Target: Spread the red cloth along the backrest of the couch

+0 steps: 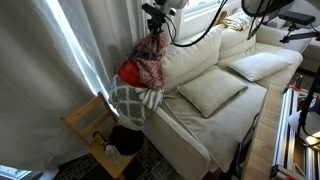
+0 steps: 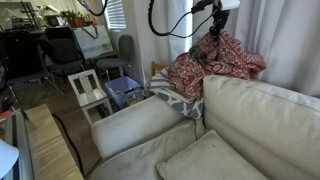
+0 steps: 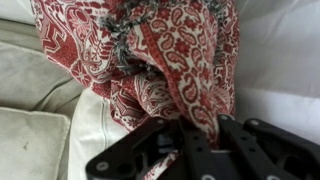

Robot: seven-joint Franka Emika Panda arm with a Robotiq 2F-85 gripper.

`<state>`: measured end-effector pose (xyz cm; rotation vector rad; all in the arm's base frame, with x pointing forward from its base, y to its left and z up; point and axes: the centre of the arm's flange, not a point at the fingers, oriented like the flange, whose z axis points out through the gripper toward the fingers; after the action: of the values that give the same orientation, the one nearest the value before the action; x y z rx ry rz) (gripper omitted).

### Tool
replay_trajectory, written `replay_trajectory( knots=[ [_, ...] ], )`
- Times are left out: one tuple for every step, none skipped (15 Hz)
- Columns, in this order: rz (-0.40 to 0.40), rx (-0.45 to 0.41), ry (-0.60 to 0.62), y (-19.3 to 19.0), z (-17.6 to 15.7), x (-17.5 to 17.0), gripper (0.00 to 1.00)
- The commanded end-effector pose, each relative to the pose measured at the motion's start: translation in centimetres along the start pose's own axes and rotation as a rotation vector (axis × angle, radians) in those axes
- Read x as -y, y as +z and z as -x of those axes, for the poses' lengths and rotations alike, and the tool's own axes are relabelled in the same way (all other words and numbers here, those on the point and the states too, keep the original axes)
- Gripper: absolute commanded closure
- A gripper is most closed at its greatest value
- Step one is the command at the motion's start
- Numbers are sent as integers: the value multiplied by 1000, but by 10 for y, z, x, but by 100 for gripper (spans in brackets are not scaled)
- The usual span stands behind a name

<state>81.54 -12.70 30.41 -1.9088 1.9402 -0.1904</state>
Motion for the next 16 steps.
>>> replay_trajectory(
  knots=[
    [-4, -128, 41, -18, -31, 12, 98],
    [-30, -185, 67, -28, -46, 13, 97],
    [-51, -228, 89, -39, -64, 15, 97],
    [-81, -263, 115, -51, -83, 16, 97],
    [-114, -298, 139, -65, -102, 22, 97],
    [-139, -331, 170, -79, -117, 23, 97],
    [-167, -367, 192, -95, -135, 22, 97],
    [-191, -402, 220, -109, -151, 20, 97],
    [-148, -325, 169, -89, -123, 9, 88],
    [-164, -352, 188, -100, -138, 8, 88],
    [-169, -364, 198, -106, -148, 6, 88],
    [-170, -369, 203, -108, -151, 5, 88],
    [-170, -368, 204, -108, -151, 5, 88],
    [-171, -367, 204, -107, -149, 6, 88],
    [-171, -365, 204, -106, -147, 6, 97],
    [-206, -417, 251, -105, -161, 14, 97]
  ],
)
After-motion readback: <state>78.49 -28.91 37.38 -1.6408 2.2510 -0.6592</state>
